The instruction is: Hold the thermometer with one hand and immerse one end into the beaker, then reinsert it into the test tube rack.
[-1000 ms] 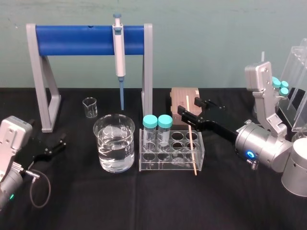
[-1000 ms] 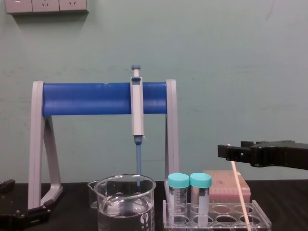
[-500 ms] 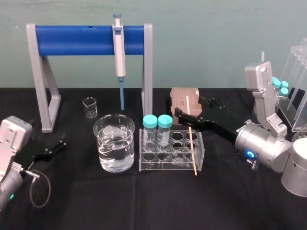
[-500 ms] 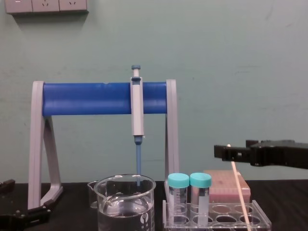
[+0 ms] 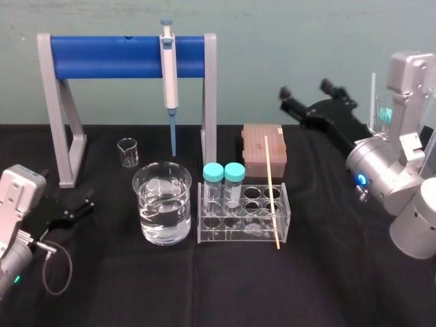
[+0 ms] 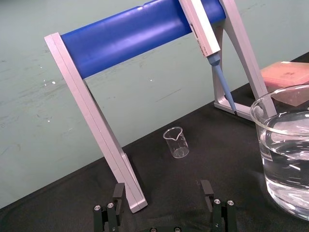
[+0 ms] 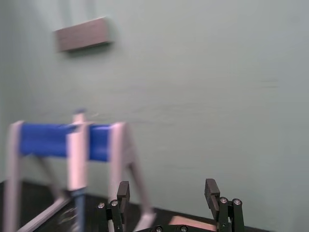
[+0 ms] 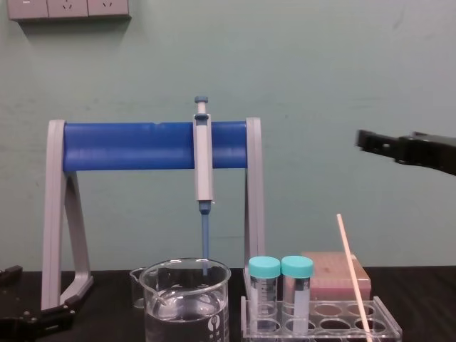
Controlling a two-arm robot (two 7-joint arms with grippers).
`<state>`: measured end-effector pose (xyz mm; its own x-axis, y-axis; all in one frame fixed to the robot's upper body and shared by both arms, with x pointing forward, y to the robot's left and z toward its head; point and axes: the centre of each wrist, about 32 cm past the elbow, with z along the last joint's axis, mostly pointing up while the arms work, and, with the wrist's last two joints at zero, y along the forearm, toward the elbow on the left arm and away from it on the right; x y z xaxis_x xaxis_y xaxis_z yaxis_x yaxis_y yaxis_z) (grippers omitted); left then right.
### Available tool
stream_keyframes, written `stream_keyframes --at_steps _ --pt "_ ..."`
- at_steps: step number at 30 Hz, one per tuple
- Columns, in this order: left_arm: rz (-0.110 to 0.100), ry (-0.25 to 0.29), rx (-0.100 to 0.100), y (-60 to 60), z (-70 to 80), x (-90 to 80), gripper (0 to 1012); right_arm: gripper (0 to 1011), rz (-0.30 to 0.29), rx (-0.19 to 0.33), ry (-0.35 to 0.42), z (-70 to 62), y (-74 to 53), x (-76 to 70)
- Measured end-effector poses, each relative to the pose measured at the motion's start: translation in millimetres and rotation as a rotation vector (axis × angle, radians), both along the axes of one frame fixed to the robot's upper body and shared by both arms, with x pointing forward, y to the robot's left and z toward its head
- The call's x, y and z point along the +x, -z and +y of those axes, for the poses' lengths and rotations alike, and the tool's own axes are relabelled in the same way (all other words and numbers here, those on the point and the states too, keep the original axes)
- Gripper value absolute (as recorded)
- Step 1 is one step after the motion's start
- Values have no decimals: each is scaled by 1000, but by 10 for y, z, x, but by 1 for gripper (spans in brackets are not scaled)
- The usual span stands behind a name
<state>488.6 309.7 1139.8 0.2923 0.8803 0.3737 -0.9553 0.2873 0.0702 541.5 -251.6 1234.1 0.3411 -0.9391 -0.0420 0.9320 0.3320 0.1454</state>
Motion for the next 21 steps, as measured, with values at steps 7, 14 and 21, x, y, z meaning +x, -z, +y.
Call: stream_keyframes --at_steps 7,14,21 --pt "0 0 0 0 0 0 1004 1003 67 52 166 56 238 -15" --pt "0 0 0 0 0 0 1004 1003 103 36 197 105 414 17" --pt "0 0 0 0 0 0 1004 1003 124 31 170 162 442 48"
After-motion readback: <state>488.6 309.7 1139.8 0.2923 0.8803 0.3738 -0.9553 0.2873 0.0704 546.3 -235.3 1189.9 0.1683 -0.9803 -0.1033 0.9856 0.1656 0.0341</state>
